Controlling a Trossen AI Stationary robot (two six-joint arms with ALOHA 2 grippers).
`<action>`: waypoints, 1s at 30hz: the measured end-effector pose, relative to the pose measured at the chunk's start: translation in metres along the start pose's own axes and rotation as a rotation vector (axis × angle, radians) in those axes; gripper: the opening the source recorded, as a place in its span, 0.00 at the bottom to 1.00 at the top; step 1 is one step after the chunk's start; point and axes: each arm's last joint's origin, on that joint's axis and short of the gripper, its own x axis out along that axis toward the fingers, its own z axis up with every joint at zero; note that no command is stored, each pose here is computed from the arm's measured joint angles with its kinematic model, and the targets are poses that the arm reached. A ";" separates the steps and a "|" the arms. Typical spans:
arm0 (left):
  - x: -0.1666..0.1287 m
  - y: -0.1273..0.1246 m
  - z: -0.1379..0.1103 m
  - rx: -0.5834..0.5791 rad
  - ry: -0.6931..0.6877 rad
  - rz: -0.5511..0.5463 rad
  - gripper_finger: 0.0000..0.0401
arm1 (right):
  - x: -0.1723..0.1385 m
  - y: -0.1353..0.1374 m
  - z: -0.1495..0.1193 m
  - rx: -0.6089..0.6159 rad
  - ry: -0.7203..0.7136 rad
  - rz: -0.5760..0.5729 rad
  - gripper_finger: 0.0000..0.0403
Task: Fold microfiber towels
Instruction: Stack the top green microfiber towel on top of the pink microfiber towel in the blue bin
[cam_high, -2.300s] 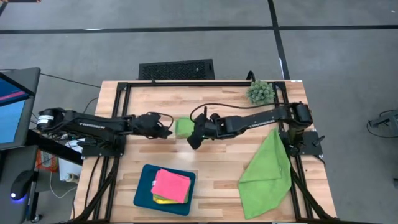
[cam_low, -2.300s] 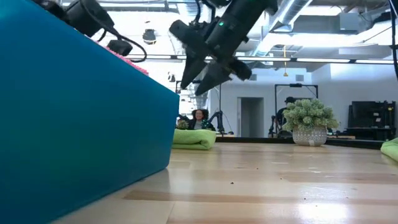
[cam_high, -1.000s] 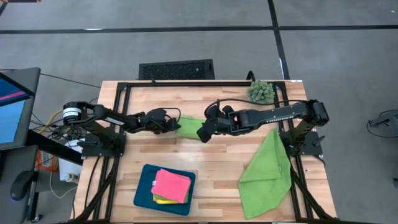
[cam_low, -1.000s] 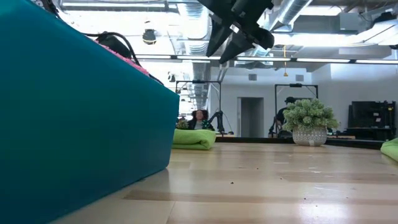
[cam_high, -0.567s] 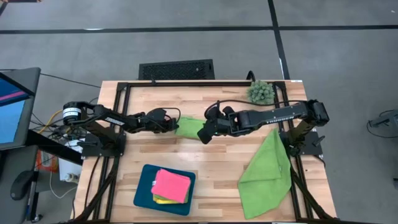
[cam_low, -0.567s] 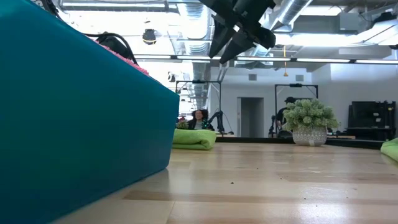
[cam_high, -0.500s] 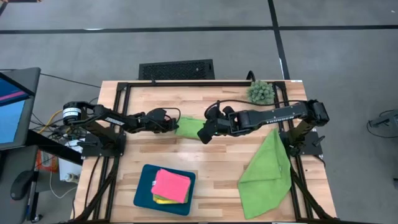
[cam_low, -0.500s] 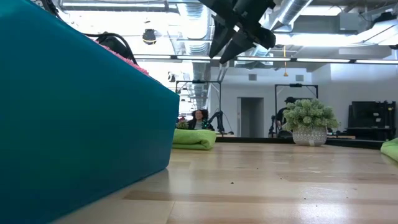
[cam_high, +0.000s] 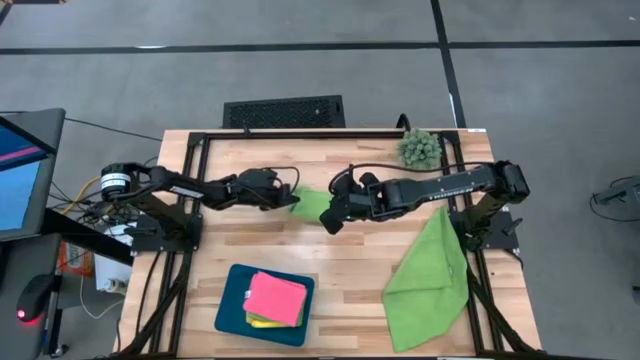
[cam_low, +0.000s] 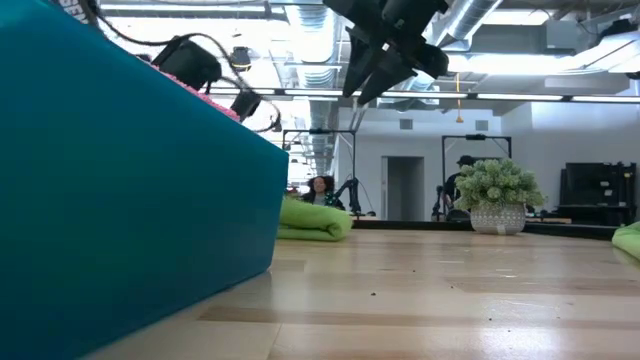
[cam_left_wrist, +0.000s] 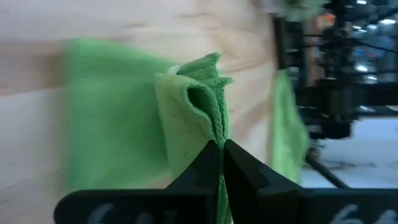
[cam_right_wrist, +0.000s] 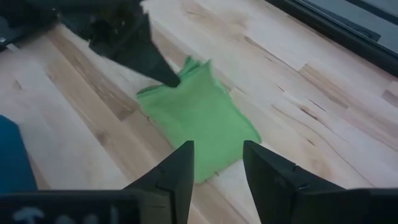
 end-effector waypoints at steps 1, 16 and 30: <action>0.001 -0.007 0.002 0.009 0.001 -0.023 0.01 | 0.000 0.001 0.000 -0.002 0.000 0.001 0.40; 0.023 0.007 0.005 0.201 0.059 0.247 0.00 | -0.001 -0.002 -0.005 -0.011 0.033 -0.027 0.38; 0.014 -0.001 0.012 0.241 0.017 0.233 0.00 | -0.001 -0.002 -0.004 -0.011 0.032 -0.029 0.37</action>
